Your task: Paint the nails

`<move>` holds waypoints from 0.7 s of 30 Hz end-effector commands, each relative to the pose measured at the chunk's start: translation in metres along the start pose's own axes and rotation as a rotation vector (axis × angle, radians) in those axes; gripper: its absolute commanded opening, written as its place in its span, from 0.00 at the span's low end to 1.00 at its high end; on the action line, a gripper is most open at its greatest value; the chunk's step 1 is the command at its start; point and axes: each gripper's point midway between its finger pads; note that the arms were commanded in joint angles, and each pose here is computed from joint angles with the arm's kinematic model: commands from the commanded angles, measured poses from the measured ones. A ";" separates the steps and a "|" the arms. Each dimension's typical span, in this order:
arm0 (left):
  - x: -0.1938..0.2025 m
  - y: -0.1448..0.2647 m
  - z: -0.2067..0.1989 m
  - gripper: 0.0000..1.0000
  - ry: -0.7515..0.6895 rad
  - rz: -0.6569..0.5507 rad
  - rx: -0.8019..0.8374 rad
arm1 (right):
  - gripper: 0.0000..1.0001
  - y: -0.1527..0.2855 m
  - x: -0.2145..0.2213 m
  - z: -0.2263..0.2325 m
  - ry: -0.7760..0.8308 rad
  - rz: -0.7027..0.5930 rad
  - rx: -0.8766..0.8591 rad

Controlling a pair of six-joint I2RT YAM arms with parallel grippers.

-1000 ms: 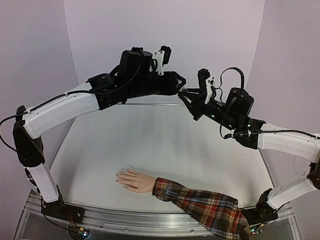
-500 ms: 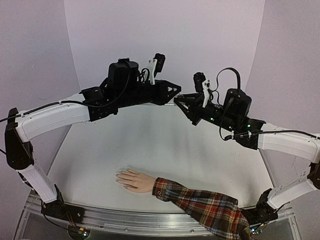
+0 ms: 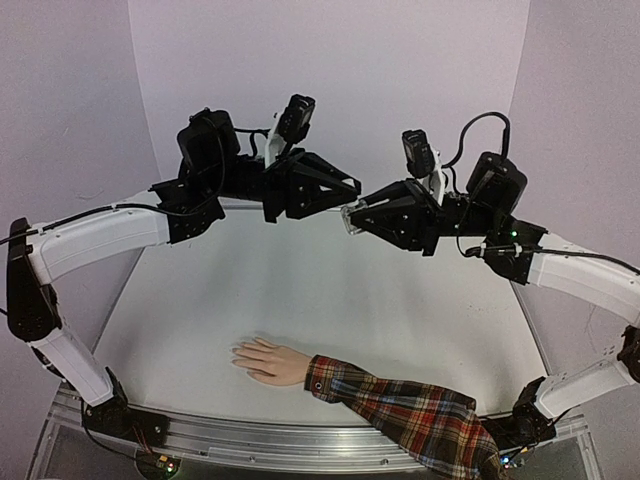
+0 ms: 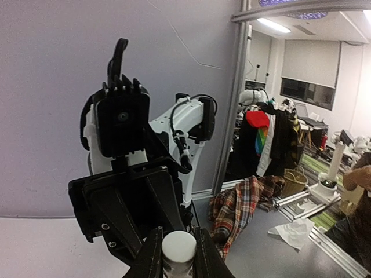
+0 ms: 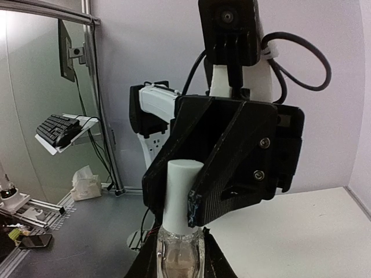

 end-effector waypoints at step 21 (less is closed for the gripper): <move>0.005 0.018 0.010 0.17 0.086 0.040 0.265 | 0.00 0.014 -0.067 0.046 0.233 -0.159 -0.158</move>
Point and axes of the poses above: each gripper's point midway between its finger pads, its own y axis back along the fingers, its own z axis along the line the jaws close on, x = y × z, and after that the axes turned 15 degrees about -y, right-handed
